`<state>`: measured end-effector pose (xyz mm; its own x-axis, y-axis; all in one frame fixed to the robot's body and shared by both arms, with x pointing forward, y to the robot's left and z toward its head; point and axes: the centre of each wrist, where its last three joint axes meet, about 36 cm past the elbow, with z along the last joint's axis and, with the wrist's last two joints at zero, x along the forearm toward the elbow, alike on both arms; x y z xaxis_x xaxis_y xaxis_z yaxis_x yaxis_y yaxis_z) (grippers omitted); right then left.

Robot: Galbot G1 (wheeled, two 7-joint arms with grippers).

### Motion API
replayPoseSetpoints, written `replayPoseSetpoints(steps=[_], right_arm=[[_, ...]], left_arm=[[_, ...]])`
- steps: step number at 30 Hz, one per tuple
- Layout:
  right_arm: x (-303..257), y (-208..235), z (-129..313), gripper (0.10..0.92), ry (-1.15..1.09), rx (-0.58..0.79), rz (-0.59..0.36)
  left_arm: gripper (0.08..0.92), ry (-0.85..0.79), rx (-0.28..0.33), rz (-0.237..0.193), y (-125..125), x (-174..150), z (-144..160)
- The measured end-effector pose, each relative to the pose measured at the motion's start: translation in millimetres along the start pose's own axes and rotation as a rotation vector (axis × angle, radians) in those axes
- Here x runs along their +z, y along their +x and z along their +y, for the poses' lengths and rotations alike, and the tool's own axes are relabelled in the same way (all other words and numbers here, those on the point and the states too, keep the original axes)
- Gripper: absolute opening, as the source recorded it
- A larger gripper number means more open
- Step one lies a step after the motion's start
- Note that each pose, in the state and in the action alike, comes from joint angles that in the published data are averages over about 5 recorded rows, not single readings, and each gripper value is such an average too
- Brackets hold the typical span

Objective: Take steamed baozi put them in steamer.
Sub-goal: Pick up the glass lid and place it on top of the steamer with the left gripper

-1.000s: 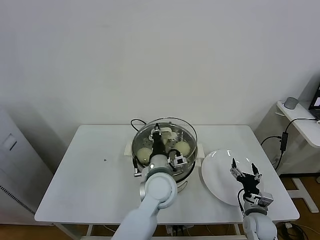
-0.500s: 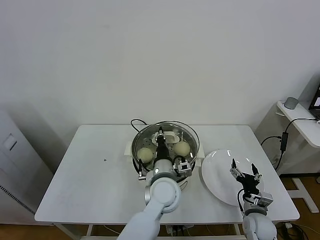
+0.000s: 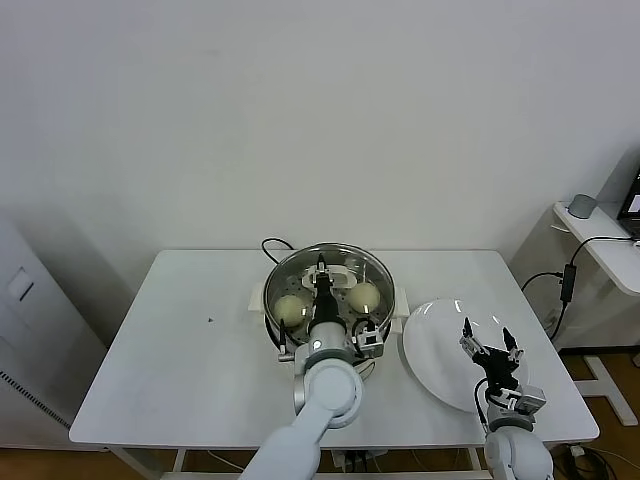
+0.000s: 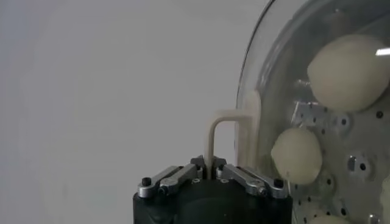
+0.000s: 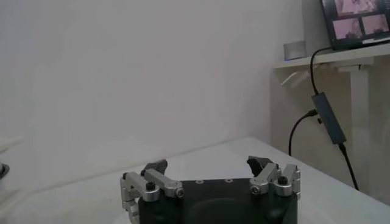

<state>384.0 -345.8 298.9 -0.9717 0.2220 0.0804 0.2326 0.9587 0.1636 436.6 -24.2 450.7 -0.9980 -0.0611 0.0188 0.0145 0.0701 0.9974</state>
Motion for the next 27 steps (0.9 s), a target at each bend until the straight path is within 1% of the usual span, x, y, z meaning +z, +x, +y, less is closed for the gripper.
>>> replayPoseSetpoints(steps=[27], right_arm=[[2.2,0.4,0.5,0.823,0.000,0.003,0.004]], left_arm=[[0.130,-0.054,0.004,0.007,-5.1,-2.8,-14.2]])
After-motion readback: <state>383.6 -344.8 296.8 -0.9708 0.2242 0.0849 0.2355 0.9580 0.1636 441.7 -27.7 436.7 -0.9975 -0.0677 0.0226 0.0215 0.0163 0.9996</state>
